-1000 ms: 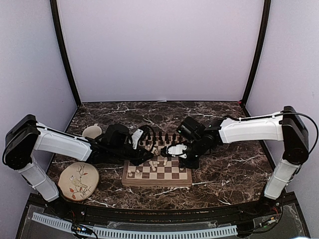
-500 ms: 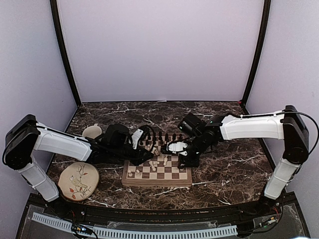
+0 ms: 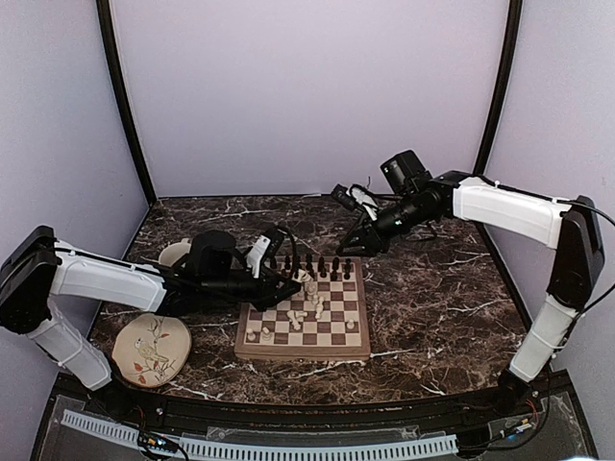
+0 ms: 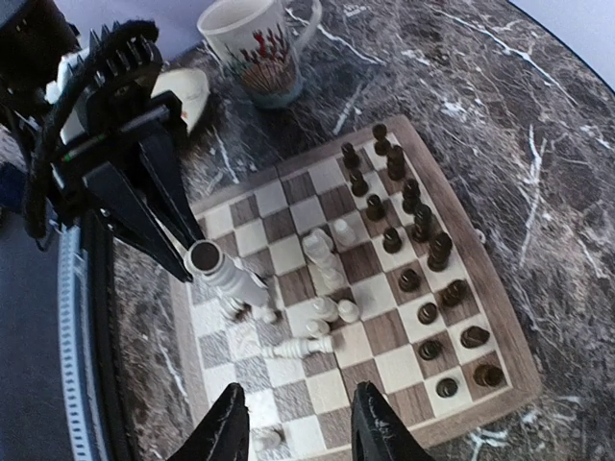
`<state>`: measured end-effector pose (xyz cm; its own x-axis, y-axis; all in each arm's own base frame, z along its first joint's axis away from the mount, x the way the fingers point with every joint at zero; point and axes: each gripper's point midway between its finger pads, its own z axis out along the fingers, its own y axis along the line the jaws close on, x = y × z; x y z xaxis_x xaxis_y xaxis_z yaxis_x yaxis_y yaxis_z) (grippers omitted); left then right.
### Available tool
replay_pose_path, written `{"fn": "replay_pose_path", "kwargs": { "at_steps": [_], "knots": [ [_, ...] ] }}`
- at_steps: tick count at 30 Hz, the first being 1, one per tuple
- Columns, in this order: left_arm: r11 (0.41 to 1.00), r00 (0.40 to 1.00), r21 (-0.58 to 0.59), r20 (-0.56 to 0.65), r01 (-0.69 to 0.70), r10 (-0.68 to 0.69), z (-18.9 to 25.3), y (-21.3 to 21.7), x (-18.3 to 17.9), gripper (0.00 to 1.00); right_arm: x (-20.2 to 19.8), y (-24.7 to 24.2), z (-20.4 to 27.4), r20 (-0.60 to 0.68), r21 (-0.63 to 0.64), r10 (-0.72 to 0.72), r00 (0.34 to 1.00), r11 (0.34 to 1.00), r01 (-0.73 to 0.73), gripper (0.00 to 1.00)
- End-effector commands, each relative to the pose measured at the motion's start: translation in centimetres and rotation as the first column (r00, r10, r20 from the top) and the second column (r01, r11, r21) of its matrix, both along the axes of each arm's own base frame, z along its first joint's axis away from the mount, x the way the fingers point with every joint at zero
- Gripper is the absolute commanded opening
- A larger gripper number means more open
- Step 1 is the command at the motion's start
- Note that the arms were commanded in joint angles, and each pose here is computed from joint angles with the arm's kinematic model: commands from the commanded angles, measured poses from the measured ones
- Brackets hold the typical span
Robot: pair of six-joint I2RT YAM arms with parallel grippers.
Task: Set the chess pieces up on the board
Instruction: Pick up the knight from the chess pile.
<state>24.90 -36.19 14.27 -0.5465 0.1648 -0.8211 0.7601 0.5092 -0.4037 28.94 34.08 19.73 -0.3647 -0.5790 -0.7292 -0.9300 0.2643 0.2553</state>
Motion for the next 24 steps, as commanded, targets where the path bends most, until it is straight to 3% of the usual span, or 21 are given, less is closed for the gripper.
{"fn": "replay_pose_path", "kwargs": {
  "at_steps": [1, 5, 11, 24],
  "knots": [
    [0.992, 0.997, -0.126, 0.075, -0.013, 0.022, 4.5, 0.0, 0.3, 0.00, -2.6, 2.4, 2.2, -0.192, 0.214, 0.157, 0.969, 0.970, -0.115, 0.39],
    [0.984, 0.995, -0.176, 0.092, -0.023, 0.039, 6.4, 0.0, 0.5, 0.00, -3.5, 3.3, 2.8, -0.292, 0.315, 0.225, 0.930, 0.940, -0.129, 0.46],
    [0.971, 0.994, -0.237, 0.101, -0.006, 0.031, 8.6, -0.1, 0.2, 0.00, -3.3, 4.1, 2.5, -0.376, 0.350, 0.262, 0.889, 0.928, -0.125, 0.52],
    [0.953, 0.997, -0.298, 0.069, 0.059, -0.040, 9.5, -1.3, -0.6, 0.00, -3.5, 5.1, 2.6, -0.414, 0.399, 0.322, 0.851, 0.905, -0.148, 0.61]
  ]
}}
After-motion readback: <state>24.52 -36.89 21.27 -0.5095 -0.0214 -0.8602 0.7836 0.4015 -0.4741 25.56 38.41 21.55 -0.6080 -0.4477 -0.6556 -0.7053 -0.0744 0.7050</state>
